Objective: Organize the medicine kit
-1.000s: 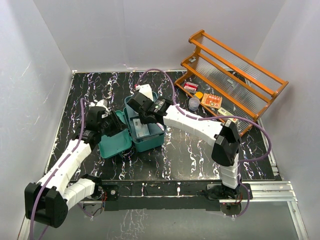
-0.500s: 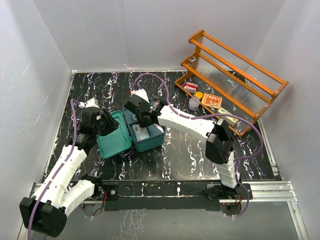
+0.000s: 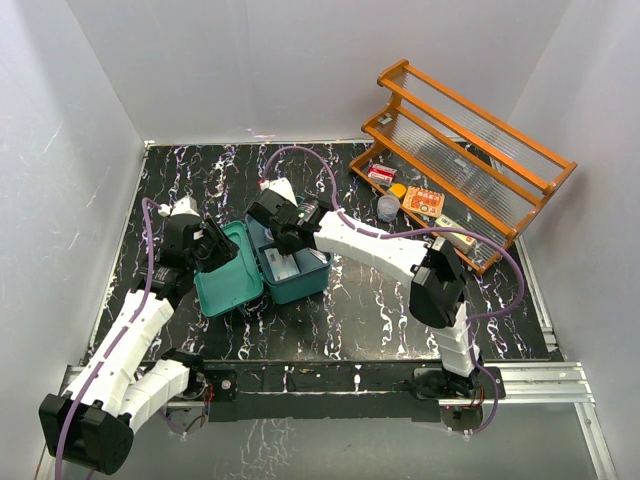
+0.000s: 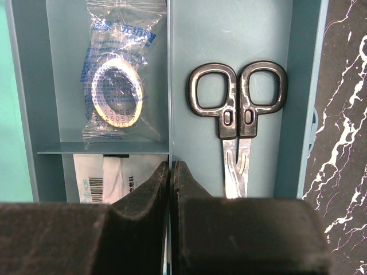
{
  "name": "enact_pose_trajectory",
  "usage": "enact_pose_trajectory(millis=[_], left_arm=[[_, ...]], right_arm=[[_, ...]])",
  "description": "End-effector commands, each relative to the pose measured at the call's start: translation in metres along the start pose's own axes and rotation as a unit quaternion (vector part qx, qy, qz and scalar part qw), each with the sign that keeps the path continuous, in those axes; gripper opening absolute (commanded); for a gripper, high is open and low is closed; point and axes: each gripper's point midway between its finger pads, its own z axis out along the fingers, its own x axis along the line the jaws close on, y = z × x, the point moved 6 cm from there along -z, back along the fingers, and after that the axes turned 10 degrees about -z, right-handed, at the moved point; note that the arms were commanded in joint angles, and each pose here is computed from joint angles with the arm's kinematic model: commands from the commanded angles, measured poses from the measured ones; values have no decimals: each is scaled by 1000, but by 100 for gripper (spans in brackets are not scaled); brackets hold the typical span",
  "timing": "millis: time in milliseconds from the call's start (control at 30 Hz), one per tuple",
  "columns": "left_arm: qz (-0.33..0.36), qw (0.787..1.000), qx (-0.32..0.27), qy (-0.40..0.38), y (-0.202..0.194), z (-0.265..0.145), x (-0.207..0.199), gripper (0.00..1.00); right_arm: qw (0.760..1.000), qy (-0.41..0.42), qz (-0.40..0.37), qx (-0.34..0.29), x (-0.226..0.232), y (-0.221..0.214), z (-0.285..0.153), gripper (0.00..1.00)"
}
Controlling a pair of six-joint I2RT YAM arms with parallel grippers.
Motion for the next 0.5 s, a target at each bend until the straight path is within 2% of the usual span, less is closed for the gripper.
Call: enact_pose_trajectory(millis=[0,467], left_arm=[[5,1000,-8,1,5,-3,-2,41],[9,1000,-8,6,5,-4,-1,42]], right_arm=[[999,-11,11,-49,2,24,2,0],[996,-4,51,-69,0,20,14,0]])
